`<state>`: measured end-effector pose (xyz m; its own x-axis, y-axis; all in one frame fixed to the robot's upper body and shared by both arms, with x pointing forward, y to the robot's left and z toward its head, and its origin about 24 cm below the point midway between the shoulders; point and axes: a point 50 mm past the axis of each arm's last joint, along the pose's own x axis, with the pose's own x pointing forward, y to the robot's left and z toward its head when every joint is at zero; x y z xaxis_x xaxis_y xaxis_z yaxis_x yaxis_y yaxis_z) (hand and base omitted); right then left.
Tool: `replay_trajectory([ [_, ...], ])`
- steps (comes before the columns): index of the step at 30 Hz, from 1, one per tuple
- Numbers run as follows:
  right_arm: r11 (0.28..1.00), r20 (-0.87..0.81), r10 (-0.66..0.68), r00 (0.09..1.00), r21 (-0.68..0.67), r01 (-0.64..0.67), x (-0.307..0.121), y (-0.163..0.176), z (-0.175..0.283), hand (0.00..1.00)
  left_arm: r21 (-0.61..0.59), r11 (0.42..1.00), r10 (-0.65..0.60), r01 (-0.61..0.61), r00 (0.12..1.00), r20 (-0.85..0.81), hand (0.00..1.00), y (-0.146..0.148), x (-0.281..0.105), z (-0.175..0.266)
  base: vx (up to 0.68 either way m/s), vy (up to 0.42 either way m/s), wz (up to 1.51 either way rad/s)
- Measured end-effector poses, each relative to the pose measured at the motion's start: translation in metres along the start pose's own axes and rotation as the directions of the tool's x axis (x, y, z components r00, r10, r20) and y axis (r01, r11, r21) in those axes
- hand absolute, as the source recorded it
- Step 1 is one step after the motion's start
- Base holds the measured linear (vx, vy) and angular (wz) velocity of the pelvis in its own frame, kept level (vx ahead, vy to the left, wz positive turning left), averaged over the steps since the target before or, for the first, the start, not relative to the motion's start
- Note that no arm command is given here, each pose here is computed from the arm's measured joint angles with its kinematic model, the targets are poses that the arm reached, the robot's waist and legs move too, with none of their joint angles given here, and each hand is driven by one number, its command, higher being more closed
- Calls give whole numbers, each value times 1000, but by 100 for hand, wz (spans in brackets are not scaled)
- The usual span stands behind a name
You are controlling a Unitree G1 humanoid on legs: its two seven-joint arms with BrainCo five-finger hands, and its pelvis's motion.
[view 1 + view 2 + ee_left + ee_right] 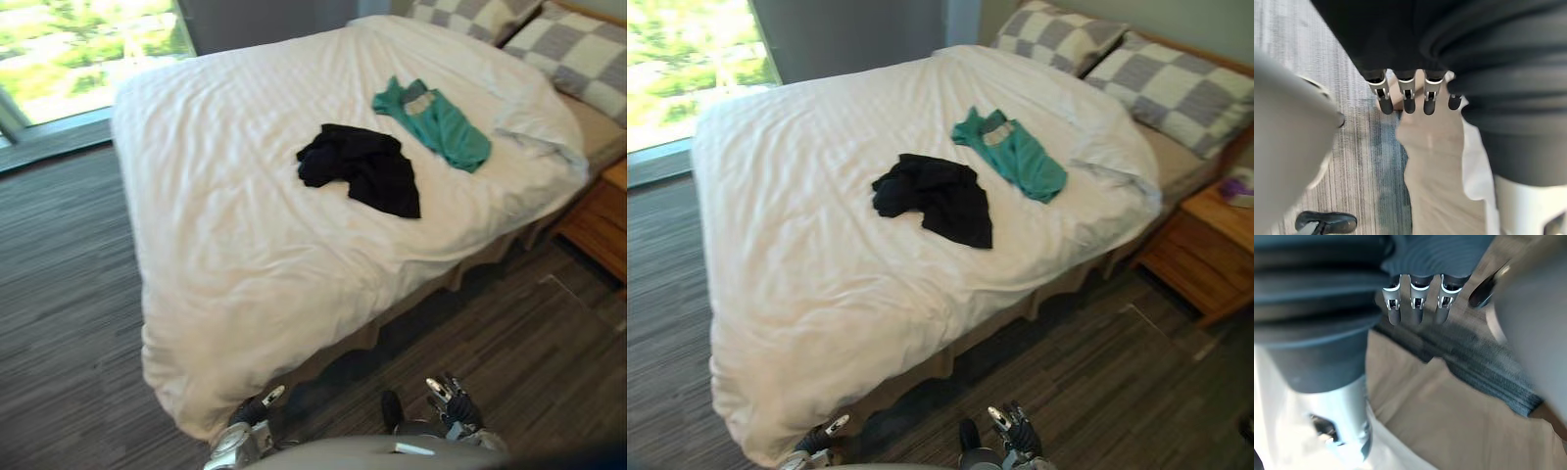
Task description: Tidy the bed and pick cloth on bed and put in laundry
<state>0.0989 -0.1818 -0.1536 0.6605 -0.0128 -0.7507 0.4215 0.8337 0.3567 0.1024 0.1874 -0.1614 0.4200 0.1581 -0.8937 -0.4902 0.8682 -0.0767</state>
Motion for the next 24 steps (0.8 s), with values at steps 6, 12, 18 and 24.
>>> replay_trajectory([
  [6,998,54,-56,997,-32,58,0,-1,9,0,-8,997,-77,77,997,1,0,-16,0,-1,77,14,-68],
  [12,994,99,-83,992,-68,90,9,9,24,0,80,987,-137,138,990,-22,0,-34,-1,-6,-34,-98,-116],
  [18,986,119,-21,993,-162,40,23,42,38,0,170,963,-203,207,978,-42,0,-61,-4,-9,-132,-128,-149],
  [24,968,35,-27,999,-250,35,25,56,25,0,206,956,-203,207,978,-43,0,-67,-5,-6,-73,-153,-71],
])
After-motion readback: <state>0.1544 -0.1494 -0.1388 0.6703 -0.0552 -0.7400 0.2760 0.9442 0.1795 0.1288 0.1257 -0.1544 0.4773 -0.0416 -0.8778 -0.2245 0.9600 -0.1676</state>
